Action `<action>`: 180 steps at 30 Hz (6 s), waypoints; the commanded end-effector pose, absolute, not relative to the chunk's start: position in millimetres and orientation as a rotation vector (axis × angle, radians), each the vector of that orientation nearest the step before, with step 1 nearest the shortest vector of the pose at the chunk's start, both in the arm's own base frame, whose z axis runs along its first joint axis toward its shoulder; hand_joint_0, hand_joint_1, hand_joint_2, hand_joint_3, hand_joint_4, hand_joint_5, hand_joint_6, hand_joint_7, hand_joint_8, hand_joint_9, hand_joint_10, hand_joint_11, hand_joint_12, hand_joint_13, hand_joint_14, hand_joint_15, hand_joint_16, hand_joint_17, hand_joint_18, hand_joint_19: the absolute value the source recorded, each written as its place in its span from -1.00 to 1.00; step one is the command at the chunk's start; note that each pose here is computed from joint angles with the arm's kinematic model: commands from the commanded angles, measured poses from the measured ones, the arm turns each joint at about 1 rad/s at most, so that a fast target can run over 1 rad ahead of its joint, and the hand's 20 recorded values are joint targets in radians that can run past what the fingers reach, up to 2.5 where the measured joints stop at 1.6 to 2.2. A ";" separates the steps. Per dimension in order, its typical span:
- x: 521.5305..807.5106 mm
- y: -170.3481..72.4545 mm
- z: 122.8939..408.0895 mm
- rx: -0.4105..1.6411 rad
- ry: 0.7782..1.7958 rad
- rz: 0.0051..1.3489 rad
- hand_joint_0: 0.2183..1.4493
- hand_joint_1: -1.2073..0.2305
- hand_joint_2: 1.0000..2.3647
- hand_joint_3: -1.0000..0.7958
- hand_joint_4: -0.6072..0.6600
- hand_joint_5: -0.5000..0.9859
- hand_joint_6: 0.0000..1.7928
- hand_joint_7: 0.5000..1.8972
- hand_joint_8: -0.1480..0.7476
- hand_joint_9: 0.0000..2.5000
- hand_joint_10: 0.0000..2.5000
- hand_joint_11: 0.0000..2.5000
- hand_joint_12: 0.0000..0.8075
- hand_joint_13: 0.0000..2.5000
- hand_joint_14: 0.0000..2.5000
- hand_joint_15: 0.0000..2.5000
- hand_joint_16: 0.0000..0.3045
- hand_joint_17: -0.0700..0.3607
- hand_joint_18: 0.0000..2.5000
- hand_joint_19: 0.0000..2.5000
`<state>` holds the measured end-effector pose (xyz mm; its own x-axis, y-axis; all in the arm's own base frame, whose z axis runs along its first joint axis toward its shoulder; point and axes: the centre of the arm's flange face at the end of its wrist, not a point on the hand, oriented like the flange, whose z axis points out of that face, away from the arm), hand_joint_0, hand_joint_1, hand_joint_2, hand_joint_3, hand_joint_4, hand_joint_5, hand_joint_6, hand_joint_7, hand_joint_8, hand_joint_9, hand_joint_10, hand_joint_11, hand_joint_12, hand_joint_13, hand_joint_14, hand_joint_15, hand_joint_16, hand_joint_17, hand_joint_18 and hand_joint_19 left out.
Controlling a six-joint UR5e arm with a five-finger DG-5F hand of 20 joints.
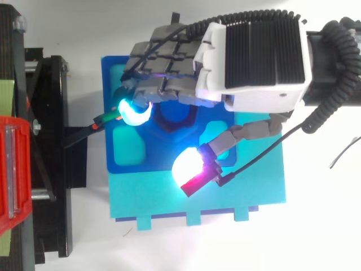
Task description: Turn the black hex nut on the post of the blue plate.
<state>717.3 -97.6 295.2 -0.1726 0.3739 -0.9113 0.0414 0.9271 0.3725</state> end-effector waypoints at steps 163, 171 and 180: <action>716.9 -145.5 336.2 0.236 1.711 0.334 -0.61 -0.01 -1.00 -0.44 0.34 -0.57 -0.44 -0.52 -0.03 -0.68 -1.00 -1.00 -0.02 -0.73 -1.00 -0.99 -0.65 -0.12 -0.84 -0.86; 726.3 -114.3 337.4 0.228 1.690 0.328 -0.61 -0.01 -1.00 -0.44 0.34 -0.57 -0.44 -0.53 -0.03 -0.68 -1.00 -1.00 -0.02 -0.73 -1.00 -0.98 -0.65 -0.12 -0.84 -0.86; 731.8 -87.0 338.2 0.239 1.685 0.311 -0.61 -0.01 -1.00 -0.44 0.34 -0.57 -0.44 -0.52 -0.03 -0.68 -1.00 -1.00 -0.02 -0.74 -1.00 -0.99 -0.66 -0.13 -0.85 -0.86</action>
